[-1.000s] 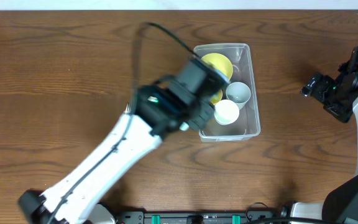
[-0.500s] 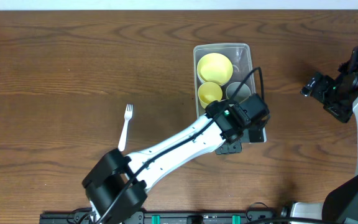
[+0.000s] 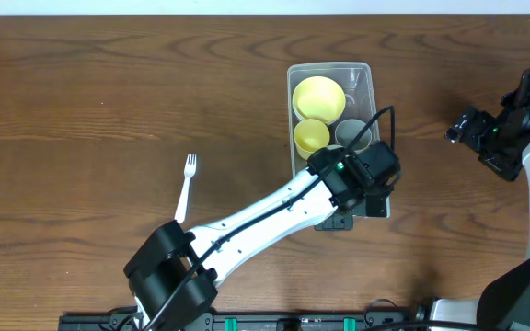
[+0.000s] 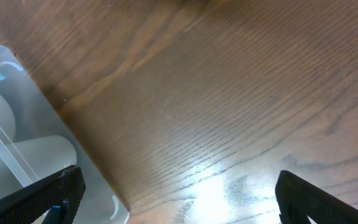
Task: Pack container
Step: 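Carry the mint spoon and drop it into the container's near end, then move the left gripper back to the white fork and grasp it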
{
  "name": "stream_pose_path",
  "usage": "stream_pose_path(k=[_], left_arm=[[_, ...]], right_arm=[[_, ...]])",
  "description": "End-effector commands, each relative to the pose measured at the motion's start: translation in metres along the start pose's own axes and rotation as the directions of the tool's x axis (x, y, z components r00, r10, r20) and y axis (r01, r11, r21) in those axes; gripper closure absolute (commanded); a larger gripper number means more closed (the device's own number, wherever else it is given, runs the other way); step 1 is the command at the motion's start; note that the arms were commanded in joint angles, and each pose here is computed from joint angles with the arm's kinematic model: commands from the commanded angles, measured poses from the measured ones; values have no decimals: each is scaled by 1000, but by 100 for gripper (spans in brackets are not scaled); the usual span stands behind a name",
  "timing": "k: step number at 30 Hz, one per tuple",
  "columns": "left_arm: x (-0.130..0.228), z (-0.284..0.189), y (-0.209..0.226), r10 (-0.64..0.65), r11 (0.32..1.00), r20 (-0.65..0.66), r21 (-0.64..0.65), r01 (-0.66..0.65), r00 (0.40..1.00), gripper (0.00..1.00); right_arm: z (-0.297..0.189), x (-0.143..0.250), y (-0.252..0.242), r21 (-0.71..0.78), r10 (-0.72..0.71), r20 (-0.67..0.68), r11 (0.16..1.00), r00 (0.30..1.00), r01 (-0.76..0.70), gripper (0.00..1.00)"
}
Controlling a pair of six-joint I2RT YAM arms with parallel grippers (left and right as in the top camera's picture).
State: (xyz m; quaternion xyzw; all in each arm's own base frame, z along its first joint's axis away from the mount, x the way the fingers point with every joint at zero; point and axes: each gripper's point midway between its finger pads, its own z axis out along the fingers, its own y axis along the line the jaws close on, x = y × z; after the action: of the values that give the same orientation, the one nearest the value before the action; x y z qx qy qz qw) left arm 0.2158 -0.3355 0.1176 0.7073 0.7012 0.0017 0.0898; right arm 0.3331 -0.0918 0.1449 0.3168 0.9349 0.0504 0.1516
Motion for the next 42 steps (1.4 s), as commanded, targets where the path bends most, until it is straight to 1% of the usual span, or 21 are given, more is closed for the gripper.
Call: stream_pose_path(k=[1, 8, 13, 18, 19, 20, 21, 22, 23, 24, 25, 26, 29, 31, 33, 35, 37, 38, 40, 41, 42], left_arm=[[-13, -22, 13, -18, 998, 45, -59, 20, 999, 94], [-29, -17, 43, -18, 992, 121, -125, 34, 993, 94], [-23, 7, 57, -47, 992, 94, -110, 57, 994, 94], [-25, 20, 55, -13, 995, 78, -93, 20, 997, 94], [-25, 20, 55, -13, 995, 80, -94, 21, 997, 92], [-25, 19, 55, -13, 995, 81, -95, 21, 997, 84], [-25, 18, 55, -17, 995, 84, -98, 25, 996, 68], [-25, 15, 56, -26, 994, 88, -103, 35, 996, 62], [-25, 11, 58, -35, 993, 92, -112, 46, 995, 51], [-25, 4, 60, -55, 989, 102, -128, 68, 993, 35], [-26, -4, 65, -83, 983, 114, -151, 100, 990, 30], [-26, -15, 70, -107, 976, 128, -178, 129, 986, 28], [-23, -56, 85, -168, 941, 177, -265, 211, 970, 23], [-13, -90, 94, -242, 896, 220, -324, 305, 945, 22], [7, -118, 100, -327, 842, 252, -361, 402, 911, 20], [39, -140, 104, -439, 771, 263, -380, 511, 859, 18], [77, -149, 105, -569, 697, 244, -364, 617, 786, 17], [100, -149, 105, -648, 642, 222, -357, 679, 729, 17], [150, -143, 104, -799, 508, 148, -351, 786, 583, 16], [170, -136, 103, -850, 455, 110, -338, 824, 515, 15], [185, -127, 102, -884, 418, 76, -313, 853, 461, 15]], right_arm=[[0, 0, -2, 4, -3, 2, 1000, 1000, 3, 1], [0, 0, -2, 4, -3, 2, 1000, 1000, 3, 1], [0, 0, -2, 4, -3, 2, 1000, 1000, 3, 1], [0, 0, -2, 5, -3, 1, 1000, 1000, 3, 1], [0, 0, -2, 4, -3, 2, 1000, 1000, 3, 1], [0, 0, -2, 4, -3, 2, 1000, 1000, 3, 1], [0, 0, -2, 4, -3, 2, 1000, 1000, 3, 1], [0, 0, -2, 4, -4, 2, 1000, 1000, 4, 1], [0, 0, -2, 4, -3, 1, 1000, 1000, 3, 1], [0, 0, -2, 4, -4, 2, 1000, 1000, 4, 1], [0, 0, -2, 4, -3, 2, 1000, 1000, 3, 1], [0, 0, -2, 4, -3, 2, 1000, 1000, 3, 1], [0, 0, -2, 4, -3, 2, 1000, 1000, 3, 1], [0, 0, -2, 4, -3, 2, 1000, 1000, 3, 1], [0, 0, -2, 4, -3, 2, 1000, 1000, 3, 1], [0, 0, -2, 4, -3, 2, 1000, 1000, 3, 1], [0, 0, -2, 4, -3, 2, 1000, 1000, 3, 1], [0, 0, -2, 4, -3, 2, 1000, 1000, 3, 1], [0, 0, -2, 4, -3, 2, 1000, 1000, 3, 1], [0, -1, -2, 4, -3, 2, 1000, 1000, 3, 1], [0, 0, -2, 4, -4, 2, 1000, 1000, 4, 1]])
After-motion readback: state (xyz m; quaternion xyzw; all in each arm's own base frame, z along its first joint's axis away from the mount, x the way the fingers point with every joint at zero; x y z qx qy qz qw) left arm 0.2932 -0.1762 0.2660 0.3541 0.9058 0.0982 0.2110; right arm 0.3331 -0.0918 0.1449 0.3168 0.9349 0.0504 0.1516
